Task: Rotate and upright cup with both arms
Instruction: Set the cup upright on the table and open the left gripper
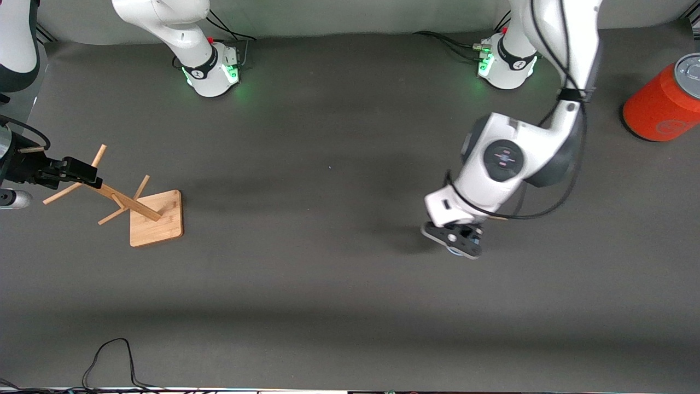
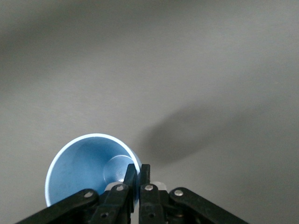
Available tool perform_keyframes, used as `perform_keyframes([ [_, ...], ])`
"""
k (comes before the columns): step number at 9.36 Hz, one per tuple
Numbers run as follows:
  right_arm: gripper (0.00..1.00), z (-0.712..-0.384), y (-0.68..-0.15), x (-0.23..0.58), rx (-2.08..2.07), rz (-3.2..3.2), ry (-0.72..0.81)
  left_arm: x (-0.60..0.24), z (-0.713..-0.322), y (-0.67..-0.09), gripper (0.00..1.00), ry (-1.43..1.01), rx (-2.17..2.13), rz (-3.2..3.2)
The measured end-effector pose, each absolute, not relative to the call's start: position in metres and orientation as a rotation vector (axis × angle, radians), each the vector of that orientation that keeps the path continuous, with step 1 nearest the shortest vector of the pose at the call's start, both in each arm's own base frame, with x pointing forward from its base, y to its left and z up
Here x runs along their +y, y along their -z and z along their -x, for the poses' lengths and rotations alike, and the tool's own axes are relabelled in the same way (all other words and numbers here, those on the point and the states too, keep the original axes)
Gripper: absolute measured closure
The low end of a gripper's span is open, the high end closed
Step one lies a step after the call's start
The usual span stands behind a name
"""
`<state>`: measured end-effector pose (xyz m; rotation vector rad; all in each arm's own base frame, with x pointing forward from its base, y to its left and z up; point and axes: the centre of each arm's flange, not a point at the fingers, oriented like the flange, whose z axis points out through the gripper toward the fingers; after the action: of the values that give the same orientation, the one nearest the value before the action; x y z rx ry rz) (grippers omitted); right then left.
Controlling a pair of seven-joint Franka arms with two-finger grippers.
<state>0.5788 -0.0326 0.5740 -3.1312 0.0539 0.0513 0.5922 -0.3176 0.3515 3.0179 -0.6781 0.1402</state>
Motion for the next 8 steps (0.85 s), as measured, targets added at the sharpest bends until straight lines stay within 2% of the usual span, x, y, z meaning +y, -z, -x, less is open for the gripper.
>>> perform_keyframes([
  [4,0.00,-0.579,-0.574,-0.033,0.054,3.131,-0.053,-0.406,-0.536,-0.305,0.94,-0.083,-0.449,-3.113],
  [8,0.00,-0.579,-0.573,-0.033,0.054,3.131,-0.054,-0.426,-0.526,-0.268,0.94,-0.109,-0.327,-3.127],
])
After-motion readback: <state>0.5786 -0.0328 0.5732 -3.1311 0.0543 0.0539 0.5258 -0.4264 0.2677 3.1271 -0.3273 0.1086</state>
